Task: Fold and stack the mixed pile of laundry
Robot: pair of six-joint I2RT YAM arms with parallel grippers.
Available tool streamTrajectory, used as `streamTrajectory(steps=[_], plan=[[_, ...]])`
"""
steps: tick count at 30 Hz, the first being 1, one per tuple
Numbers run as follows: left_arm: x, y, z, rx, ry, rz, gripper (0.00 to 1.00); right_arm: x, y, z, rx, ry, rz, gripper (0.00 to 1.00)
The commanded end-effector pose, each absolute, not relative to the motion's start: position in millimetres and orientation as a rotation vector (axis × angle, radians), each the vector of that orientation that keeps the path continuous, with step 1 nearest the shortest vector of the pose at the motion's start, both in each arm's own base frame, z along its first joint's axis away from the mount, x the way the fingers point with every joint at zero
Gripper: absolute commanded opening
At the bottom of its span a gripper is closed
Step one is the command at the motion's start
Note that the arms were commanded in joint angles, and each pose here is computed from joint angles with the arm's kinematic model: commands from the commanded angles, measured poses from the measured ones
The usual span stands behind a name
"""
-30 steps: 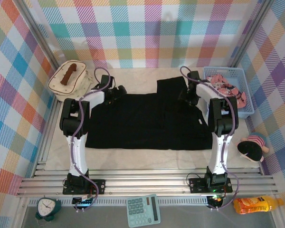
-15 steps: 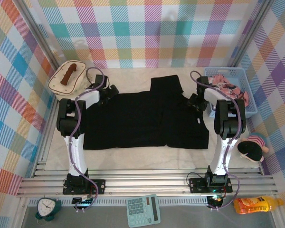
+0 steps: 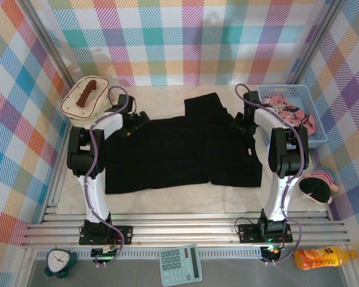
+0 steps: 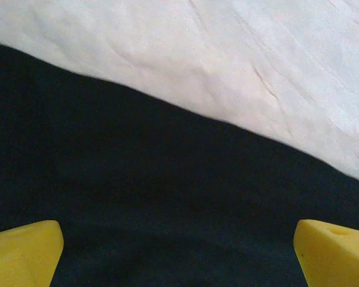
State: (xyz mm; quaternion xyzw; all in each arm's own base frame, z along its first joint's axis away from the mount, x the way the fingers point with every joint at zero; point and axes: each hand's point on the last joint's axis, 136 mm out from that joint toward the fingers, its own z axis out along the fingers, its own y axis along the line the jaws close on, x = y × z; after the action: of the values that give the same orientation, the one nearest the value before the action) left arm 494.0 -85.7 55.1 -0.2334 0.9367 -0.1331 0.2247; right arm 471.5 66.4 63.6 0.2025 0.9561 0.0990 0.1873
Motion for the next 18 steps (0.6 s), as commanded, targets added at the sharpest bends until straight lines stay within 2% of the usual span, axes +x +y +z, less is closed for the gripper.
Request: streamTrajectory(steps=[1,8,12,18], plan=[[489.2,-107.4,81.1,-0.558,2.571,-0.449,0.99,491.5,95.4,68.5,0.498,2.676,0.364,0.43],[496.8,-92.0,38.9,-0.569,2.612,-0.307,0.99,497.8,98.2,30.5,0.568,2.74,0.331,0.42],[484.0,-97.6,16.2,-0.588,2.672,-0.343,0.99,476.8,87.5,19.0,0.594,2.789,0.259,0.45],[450.6,-107.6,8.1,-0.616,2.712,-0.413,0.99,430.9,69.5,17.7,0.616,2.836,0.147,0.47]])
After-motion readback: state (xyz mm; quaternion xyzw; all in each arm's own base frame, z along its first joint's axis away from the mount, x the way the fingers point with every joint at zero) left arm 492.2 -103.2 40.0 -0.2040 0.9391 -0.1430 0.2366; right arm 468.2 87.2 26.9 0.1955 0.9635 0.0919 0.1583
